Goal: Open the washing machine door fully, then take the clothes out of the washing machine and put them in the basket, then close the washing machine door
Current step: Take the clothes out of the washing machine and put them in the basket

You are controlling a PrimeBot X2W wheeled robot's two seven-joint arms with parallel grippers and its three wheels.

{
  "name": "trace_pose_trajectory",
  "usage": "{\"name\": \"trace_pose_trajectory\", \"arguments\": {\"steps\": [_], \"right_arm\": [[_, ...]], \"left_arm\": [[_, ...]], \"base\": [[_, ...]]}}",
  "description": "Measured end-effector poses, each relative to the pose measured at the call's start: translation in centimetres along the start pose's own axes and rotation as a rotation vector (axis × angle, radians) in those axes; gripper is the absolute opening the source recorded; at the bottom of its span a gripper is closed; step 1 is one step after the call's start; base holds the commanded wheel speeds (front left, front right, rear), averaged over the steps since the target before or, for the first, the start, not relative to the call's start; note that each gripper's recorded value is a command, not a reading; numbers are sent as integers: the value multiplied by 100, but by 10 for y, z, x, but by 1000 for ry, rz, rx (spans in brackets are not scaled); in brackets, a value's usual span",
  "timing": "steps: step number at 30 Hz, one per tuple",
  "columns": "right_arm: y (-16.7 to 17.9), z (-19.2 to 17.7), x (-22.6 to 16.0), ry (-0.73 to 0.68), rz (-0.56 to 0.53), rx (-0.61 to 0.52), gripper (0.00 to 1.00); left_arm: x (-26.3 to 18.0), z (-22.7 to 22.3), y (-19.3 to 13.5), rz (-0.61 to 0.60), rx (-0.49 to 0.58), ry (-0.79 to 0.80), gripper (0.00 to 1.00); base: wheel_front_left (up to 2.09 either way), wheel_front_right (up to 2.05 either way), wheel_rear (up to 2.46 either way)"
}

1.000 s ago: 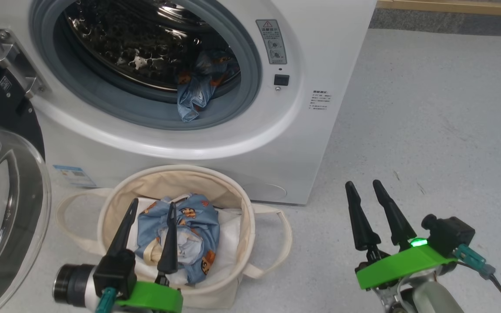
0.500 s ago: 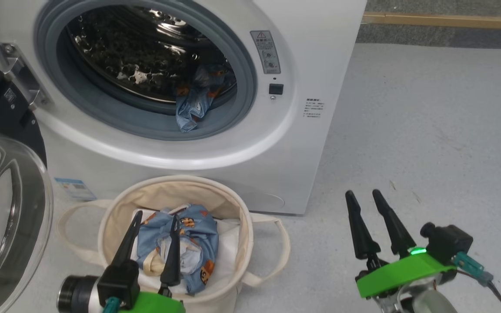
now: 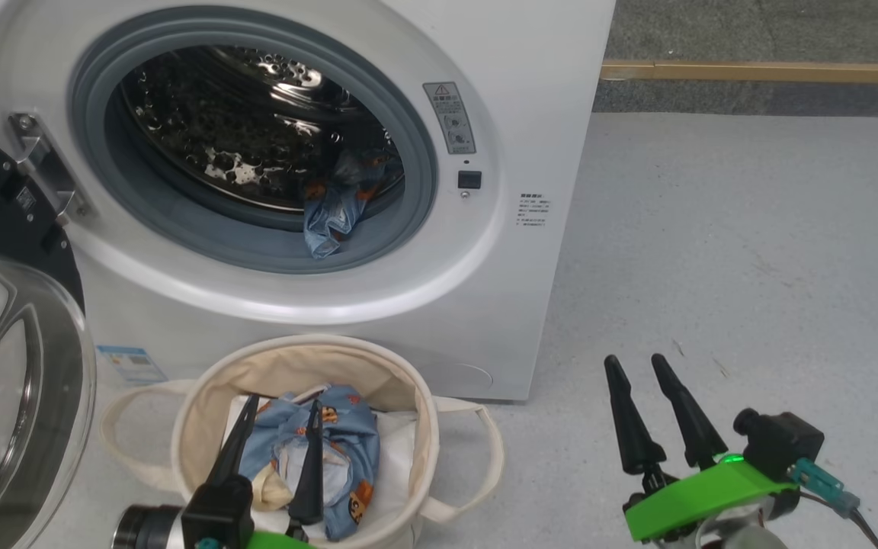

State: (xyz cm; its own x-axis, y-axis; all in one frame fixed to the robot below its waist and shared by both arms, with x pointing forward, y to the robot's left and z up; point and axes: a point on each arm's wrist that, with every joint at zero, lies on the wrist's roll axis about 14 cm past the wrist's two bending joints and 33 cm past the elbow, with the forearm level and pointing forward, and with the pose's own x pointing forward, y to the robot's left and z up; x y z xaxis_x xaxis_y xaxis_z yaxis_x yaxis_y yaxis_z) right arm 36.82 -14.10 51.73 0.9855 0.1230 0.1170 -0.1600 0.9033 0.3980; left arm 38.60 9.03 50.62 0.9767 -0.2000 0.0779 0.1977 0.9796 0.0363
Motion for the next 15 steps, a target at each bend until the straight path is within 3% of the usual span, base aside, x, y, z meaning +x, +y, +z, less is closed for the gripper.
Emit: {"name": "trace_pose_trajectory", "arguments": {"steps": [15], "right_arm": [[3, 0, -4, 1, 8, 0, 100]], "left_arm": [[-2, 5, -4, -6, 0, -12, 100]], "base": [[0, 0, 0]]}}
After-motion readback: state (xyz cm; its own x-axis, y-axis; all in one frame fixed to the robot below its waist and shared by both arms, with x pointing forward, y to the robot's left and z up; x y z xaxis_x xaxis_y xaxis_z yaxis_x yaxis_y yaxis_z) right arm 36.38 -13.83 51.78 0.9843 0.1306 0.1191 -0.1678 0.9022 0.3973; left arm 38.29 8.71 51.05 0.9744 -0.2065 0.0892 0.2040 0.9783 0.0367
